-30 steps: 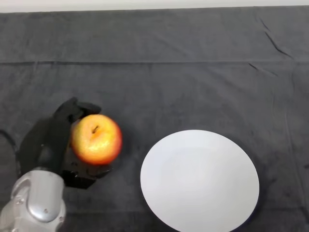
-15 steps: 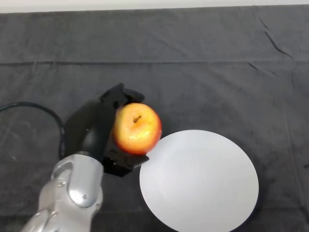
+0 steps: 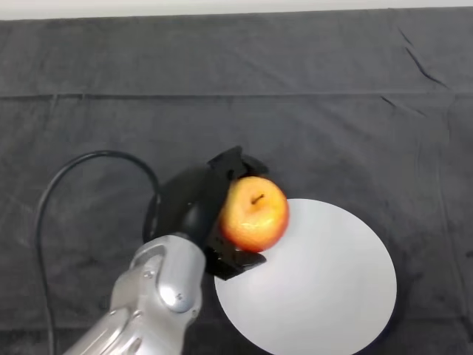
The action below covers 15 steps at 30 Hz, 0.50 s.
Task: Move the apple to the plate
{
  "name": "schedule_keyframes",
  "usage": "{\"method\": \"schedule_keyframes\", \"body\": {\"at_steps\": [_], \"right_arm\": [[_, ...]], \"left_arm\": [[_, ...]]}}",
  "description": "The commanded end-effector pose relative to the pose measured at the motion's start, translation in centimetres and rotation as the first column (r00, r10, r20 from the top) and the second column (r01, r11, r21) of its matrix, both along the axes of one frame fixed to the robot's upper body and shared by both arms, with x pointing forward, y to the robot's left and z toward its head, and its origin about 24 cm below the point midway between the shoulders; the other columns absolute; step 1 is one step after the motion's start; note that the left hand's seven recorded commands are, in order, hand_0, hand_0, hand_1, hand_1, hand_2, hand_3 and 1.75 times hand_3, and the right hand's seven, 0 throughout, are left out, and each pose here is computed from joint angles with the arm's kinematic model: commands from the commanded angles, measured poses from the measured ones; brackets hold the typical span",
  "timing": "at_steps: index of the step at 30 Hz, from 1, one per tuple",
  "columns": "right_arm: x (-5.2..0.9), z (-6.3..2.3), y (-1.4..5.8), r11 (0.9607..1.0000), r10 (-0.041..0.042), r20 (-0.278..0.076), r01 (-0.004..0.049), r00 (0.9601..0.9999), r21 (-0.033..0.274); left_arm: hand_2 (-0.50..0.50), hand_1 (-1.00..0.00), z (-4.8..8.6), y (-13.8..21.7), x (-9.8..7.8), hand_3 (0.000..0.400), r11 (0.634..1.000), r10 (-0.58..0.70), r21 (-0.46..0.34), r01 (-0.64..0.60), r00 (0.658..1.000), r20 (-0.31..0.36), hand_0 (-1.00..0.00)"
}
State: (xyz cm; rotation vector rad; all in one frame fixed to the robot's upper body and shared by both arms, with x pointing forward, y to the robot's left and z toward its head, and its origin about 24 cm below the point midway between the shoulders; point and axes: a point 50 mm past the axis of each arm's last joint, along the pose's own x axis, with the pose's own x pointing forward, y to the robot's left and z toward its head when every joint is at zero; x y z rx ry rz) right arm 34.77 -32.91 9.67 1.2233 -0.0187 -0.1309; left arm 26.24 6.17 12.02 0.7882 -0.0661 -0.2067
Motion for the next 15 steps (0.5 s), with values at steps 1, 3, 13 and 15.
{"method": "schedule_keyframes", "body": {"at_steps": [1, 3, 13, 15], "right_arm": [[-0.77, -0.41, -0.84, 0.9995, -0.0305, 0.008, 0.0305, 0.9995, 0.004], [-0.77, -0.41, -0.84, 0.9995, -0.0305, 0.008, 0.0305, 0.9995, 0.004], [-0.77, -0.41, -0.84, 0.9995, -0.0305, 0.008, 0.0305, 0.9995, 0.004], [-0.77, -0.41, -0.84, 0.9995, -0.0305, 0.008, 0.0305, 0.9995, 0.004]], "left_arm": [[0.00, -1.00, -0.4, -0.7, 0.3, 0.400, 1.000, -0.027, 0.014, 0.027, 1.000, -0.010, -1.00], [0.00, -1.00, -0.7, -1.2, 0.3, 0.400, 0.999, -0.047, 0.017, 0.048, 0.999, -0.020, -1.00], [0.00, -1.00, -1.9, -3.3, 0.3, 0.400, 0.988, -0.148, 0.041, 0.152, 0.986, -0.073, -1.00], [0.00, -1.00, -2.0, -3.6, 0.3, 0.400, 0.984, -0.166, 0.046, 0.170, 0.983, -0.083, -1.00]]}}
